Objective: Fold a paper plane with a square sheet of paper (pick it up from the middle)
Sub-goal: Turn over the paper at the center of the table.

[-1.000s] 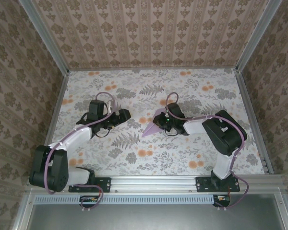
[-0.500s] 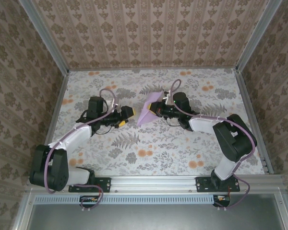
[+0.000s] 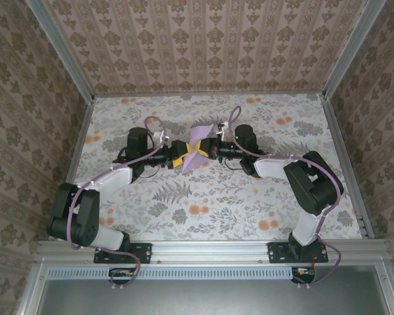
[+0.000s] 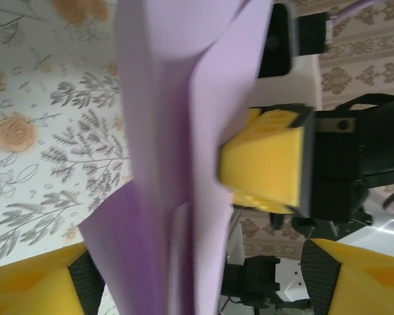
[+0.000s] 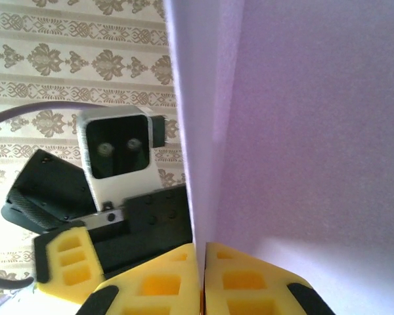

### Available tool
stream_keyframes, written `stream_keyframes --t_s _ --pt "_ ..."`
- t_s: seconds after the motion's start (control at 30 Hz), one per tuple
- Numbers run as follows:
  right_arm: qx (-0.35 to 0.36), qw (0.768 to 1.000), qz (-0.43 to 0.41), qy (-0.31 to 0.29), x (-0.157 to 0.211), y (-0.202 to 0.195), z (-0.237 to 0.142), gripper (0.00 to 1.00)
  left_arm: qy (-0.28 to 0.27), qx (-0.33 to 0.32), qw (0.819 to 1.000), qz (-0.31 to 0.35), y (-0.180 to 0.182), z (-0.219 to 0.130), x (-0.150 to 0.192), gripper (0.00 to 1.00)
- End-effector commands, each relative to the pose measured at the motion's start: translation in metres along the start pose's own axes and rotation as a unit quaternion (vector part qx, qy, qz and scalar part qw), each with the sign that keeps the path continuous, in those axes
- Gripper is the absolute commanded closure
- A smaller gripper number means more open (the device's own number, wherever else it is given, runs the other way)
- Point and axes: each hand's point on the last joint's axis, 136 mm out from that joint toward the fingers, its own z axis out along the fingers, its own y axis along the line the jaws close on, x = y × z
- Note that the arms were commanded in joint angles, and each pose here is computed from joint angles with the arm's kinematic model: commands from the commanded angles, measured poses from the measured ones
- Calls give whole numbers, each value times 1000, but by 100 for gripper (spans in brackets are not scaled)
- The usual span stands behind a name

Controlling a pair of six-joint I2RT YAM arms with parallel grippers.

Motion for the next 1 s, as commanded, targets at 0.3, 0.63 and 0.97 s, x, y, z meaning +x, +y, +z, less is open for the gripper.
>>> stream_keyframes --t_s 0.3,0.63,0.97 --pt "-21 999 1 32 3 7 9 87 0 27 1000 9 -7 5 -11 68" --pt "41 999 8 7 -7 -17 -7 57 -7 -38 999 -9 23 -5 -10 93" --pt "295 951 -61 -73 -16 -68 -79 33 -2 -355 933 61 78 -70 -10 93"
